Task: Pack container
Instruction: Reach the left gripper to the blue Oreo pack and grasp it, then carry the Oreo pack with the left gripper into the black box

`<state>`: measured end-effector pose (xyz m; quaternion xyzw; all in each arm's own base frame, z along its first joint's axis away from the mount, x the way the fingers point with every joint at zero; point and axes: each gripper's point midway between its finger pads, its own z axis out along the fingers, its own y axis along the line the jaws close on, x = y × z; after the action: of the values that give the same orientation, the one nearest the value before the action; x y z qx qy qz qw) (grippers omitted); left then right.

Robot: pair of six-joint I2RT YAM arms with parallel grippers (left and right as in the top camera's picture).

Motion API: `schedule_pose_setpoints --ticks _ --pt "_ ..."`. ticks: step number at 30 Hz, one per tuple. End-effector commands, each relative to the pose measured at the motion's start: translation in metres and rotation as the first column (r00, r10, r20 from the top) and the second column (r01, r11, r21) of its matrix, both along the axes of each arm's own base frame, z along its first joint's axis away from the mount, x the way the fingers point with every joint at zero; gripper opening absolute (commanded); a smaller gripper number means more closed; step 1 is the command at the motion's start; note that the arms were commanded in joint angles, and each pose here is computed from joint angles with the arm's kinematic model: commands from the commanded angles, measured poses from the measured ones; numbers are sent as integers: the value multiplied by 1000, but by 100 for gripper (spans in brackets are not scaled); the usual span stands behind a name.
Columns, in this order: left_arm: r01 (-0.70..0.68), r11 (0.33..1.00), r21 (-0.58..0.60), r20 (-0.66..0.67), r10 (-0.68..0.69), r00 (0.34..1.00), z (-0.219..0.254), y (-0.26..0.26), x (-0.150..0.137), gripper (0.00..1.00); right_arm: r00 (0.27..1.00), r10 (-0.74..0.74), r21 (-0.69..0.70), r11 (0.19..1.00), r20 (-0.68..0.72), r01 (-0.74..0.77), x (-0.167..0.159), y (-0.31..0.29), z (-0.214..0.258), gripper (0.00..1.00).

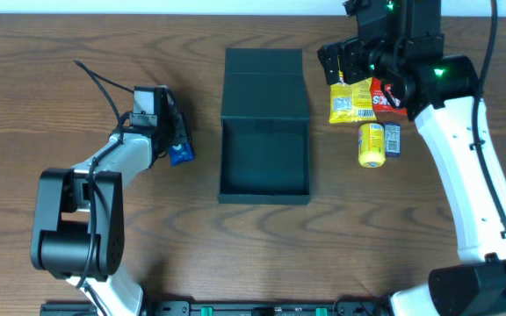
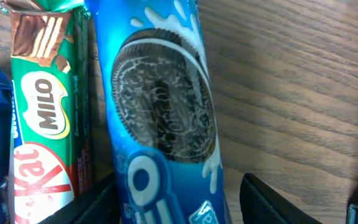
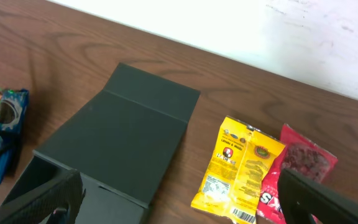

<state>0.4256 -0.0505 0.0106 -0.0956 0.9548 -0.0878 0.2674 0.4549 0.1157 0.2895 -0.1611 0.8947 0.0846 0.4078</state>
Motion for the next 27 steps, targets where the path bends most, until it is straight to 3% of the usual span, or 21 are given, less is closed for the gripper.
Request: schedule_pose_setpoints --ticks 1,13,15,18,24,27 --pt "-21 999 25 11 21 1000 2 5 6 59 1000 -5 11 1000 -15 5 1 0 -4 99" --pt "-46 999 22 10 46 999 2 6 7 36 1000 -8 10 1000 -16 8 1 -1 -4 99" --pt "-59 998 12 14 59 998 4 6 8 27 1000 -14 10 1000 -16 14 1 -4 -4 99" --pt "-82 997 -9 35 83 996 15 5 17 7 999 -33 11 999 -16 33 3 -12 -4 99" --pt "-35 999 -17 165 37 986 68 -10 37 6 996 -85 10 996 -19 85 5 -37 -3 99" --pt "135 990 49 241 -143 960 97 -31 37 6 993 -120 10 993 -16 120 4 -53 1 99"
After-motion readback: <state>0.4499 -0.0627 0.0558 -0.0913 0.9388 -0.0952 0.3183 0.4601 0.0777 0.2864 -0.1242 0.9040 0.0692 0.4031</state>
